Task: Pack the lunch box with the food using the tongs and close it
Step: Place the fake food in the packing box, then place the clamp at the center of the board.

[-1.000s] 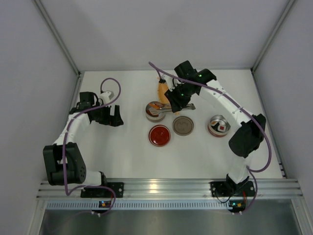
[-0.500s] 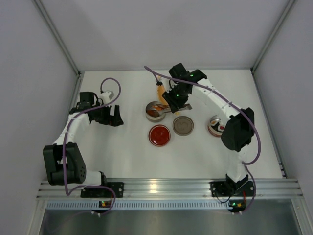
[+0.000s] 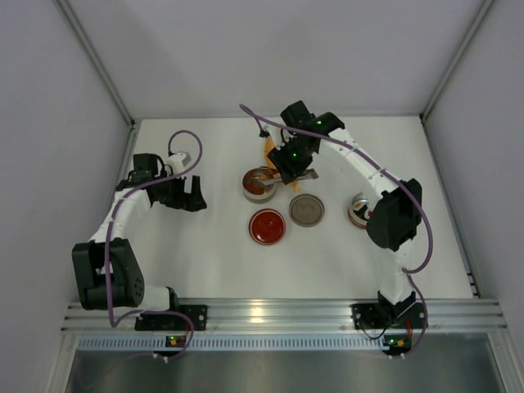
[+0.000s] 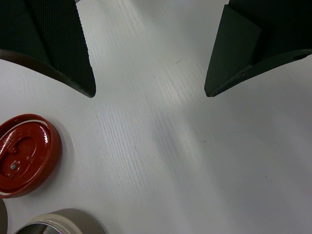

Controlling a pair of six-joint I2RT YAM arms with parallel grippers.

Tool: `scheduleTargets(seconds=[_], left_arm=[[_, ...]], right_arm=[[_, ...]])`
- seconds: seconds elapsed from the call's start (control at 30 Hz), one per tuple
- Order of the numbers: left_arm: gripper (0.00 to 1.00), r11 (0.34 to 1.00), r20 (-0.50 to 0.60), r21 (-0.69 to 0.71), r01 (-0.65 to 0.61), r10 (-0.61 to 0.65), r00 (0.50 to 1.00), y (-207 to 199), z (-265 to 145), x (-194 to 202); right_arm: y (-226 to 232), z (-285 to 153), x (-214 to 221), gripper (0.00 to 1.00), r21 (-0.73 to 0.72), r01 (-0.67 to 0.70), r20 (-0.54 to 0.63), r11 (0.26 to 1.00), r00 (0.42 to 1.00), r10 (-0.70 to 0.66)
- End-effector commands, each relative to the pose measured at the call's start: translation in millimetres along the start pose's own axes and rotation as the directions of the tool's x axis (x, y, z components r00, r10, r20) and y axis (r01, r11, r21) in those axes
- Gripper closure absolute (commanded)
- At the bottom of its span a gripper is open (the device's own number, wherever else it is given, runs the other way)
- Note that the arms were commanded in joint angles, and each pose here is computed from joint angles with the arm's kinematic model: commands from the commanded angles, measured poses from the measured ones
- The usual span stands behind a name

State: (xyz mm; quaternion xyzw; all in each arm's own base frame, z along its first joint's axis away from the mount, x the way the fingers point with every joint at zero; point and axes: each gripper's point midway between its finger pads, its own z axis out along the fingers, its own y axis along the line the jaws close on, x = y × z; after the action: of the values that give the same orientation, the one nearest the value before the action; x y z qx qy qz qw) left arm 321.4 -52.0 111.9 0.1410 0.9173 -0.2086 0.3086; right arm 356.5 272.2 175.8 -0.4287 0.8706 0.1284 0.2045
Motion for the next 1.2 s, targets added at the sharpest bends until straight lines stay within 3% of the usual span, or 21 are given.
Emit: scheduleTargets(seconds=[0.0,0.23,0.37,0.5,0.63,0.77,0.87,1.17], left_arm=[[0.02,0.999,0.048,0.012,-0.035,0.035,0.998,-2,0,-11],[0.02,0.999,0.054,0.009,-0.041,0.04,0.998,-4,-4,-12],[0.02,0.999,0.058,0.003,-0.048,0.048,0.997,-5,-8,-14],[0.02,0.998,0.066,-0.006,-0.06,0.061,0.996,-7,-14,-17],[0.02,0.998,0.073,-0.013,-0.069,0.07,0.995,-8,-19,-17],[0.02,0.998,0.077,-0.008,-0.07,0.07,0.995,-10,-20,-17],[0.02,0.998,0.083,-0.003,-0.066,0.066,0.994,-11,-20,-20],[0.02,0.998,0.077,-0.011,-0.06,0.06,0.995,-6,-15,-24]], right_arm=[[10,-19,-19,0.54,-0.004,0.025,0.069,1.0,0.997,-0.025],[13,-31,-22,0.58,-0.005,0.032,0.094,0.999,0.995,-0.031],[14,-70,-33,0.68,0.006,0.025,0.198,1.0,0.98,-0.026],[-3,-105,-19,0.71,0.029,-0.053,0.271,0.998,0.962,0.044],[-58,-142,11,0.71,0.079,-0.224,0.365,0.971,0.913,0.181],[-150,-175,79,0.73,0.195,-0.455,0.435,0.869,0.834,0.339],[-202,-185,120,0.73,0.263,-0.545,0.457,0.796,0.797,0.395],[-289,-136,156,0.73,0.307,-0.601,0.41,0.738,0.783,0.467]])
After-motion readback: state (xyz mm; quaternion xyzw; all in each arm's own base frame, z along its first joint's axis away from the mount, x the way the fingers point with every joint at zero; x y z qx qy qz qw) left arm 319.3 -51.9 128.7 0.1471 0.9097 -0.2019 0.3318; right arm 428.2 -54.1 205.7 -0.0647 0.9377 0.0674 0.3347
